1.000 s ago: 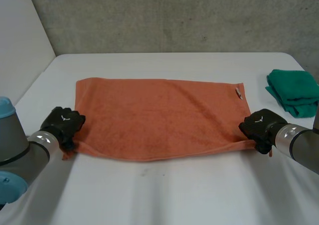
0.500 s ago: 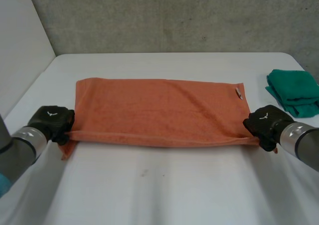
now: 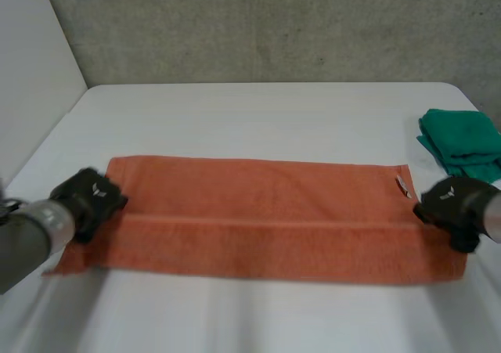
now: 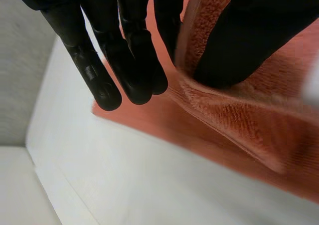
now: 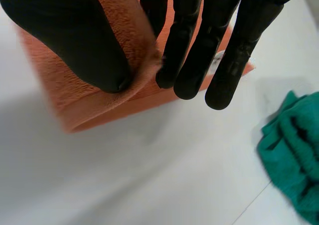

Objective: Fold the laundry.

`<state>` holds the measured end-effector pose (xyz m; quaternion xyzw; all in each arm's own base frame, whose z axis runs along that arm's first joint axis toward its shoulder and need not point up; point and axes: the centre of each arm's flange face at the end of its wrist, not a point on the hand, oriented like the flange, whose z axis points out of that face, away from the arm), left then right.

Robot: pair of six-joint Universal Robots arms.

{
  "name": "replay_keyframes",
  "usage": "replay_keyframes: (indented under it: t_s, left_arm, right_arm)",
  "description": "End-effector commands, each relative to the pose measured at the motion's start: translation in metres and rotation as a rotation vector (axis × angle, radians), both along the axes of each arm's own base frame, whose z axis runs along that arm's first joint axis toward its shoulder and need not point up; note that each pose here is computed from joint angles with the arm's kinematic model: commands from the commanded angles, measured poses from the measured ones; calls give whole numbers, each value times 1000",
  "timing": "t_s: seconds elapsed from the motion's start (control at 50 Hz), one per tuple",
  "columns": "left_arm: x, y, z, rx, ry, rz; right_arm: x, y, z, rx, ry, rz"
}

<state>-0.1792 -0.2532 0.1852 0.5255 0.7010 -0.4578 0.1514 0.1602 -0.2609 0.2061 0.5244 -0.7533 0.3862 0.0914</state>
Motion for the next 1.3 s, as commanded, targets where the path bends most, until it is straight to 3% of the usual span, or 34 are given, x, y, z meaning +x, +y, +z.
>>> replay_keyframes:
  t_s: [0.02,0.16,0.34,0.62,0.86,1.06,1.3]
  left_arm:
    - [-45,-77,-25,-211,105,-41]
    - [-72,-128,-37,-376,177,-68]
    - [-85,-165,-63,-457,215,-74]
    - [-90,-163,-68,-470,340,-61]
    - [-74,-116,-10,-397,463,-13]
    - [-27,-103,11,-235,626,91]
    - [-16,-123,-15,-177,639,104]
  right_arm:
    - [27,-62,-20,-194,-15,-72]
    - [46,-94,-29,-327,-27,-68]
    - [54,-139,-41,-493,-38,-96]
    - [55,-163,-51,-588,-107,-184]
    - [49,-122,35,-644,-345,-221]
    - [48,-62,29,-497,-382,-115]
    - [40,-40,-4,-378,-364,-117]
